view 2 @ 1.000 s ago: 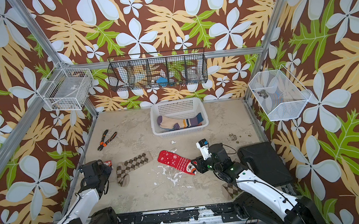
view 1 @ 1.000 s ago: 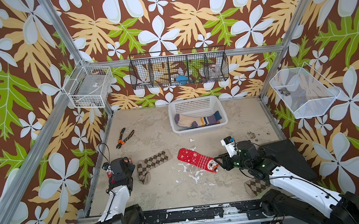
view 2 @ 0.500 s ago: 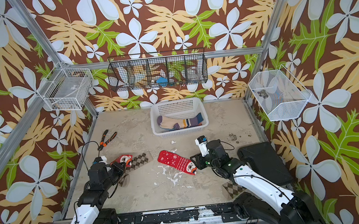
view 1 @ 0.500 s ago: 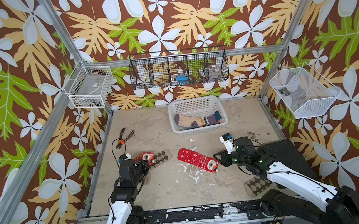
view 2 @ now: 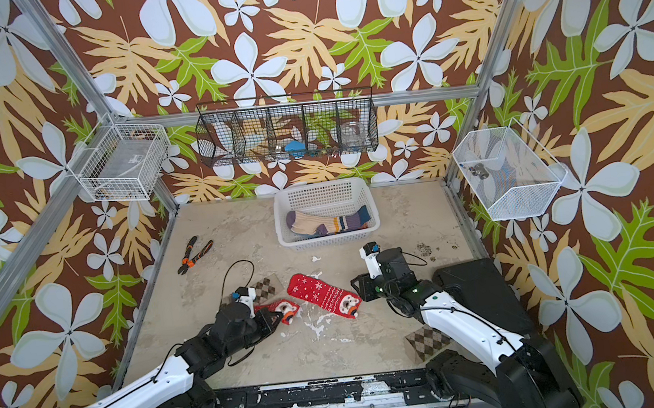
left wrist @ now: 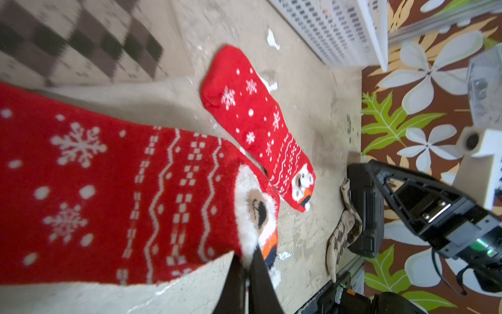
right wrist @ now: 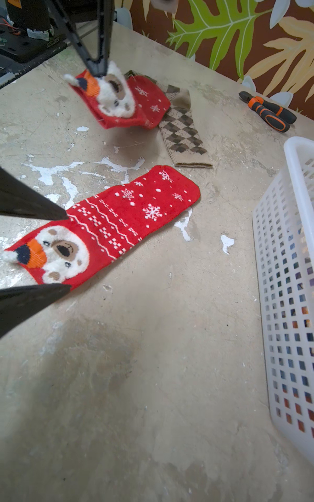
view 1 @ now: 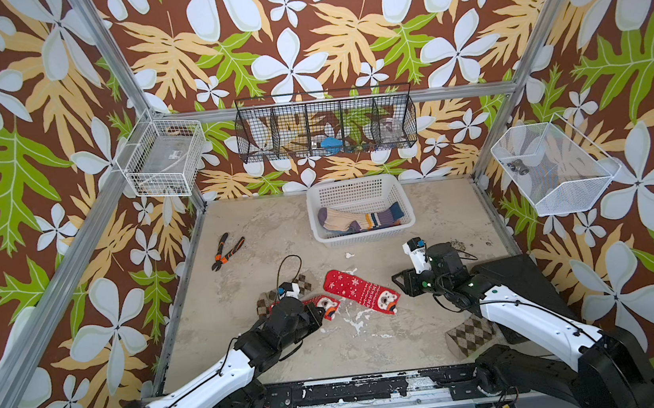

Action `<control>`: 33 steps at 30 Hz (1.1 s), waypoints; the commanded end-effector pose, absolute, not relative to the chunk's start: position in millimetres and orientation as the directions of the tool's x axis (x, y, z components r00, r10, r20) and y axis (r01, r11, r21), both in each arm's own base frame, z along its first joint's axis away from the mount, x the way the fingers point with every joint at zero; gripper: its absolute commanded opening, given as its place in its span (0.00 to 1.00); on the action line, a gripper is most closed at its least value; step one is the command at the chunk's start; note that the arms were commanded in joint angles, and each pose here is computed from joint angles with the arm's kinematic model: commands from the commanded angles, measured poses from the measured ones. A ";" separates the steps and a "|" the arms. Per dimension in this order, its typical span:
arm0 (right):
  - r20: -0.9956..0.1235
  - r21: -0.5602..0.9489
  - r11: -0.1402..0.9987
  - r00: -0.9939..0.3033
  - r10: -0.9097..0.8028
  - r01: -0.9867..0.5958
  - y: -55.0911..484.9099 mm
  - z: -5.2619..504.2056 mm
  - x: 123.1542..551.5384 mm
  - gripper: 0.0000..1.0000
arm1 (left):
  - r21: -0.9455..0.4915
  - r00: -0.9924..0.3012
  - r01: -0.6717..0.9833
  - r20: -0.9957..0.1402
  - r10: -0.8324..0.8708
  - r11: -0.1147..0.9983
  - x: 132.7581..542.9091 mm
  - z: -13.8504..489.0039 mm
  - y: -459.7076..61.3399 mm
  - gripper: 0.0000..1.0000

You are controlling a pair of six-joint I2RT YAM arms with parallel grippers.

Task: Place the socks together as a pair
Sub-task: Pick up the sock from the center of the board, then place the sock at the center of the board.

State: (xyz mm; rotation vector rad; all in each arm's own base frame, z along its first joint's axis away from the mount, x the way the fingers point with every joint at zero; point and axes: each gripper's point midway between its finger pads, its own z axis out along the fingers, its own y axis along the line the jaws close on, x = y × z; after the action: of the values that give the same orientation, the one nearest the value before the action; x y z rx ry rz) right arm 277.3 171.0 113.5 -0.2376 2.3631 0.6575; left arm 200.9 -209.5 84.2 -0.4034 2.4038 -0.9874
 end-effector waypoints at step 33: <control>-0.479 0.548 0.701 -0.858 -0.184 -0.457 296.1 60.5 214.7 0.54 | -0.484 -0.599 -0.086 -0.674 -0.433 0.871 213.5 107.1 -123.1 1.00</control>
State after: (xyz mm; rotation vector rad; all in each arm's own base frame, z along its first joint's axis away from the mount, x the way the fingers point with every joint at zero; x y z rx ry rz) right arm 210.2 285.4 59.2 -0.5156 2.5412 0.9349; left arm 222.6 -139.3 129.1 -0.3411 2.1184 -0.5908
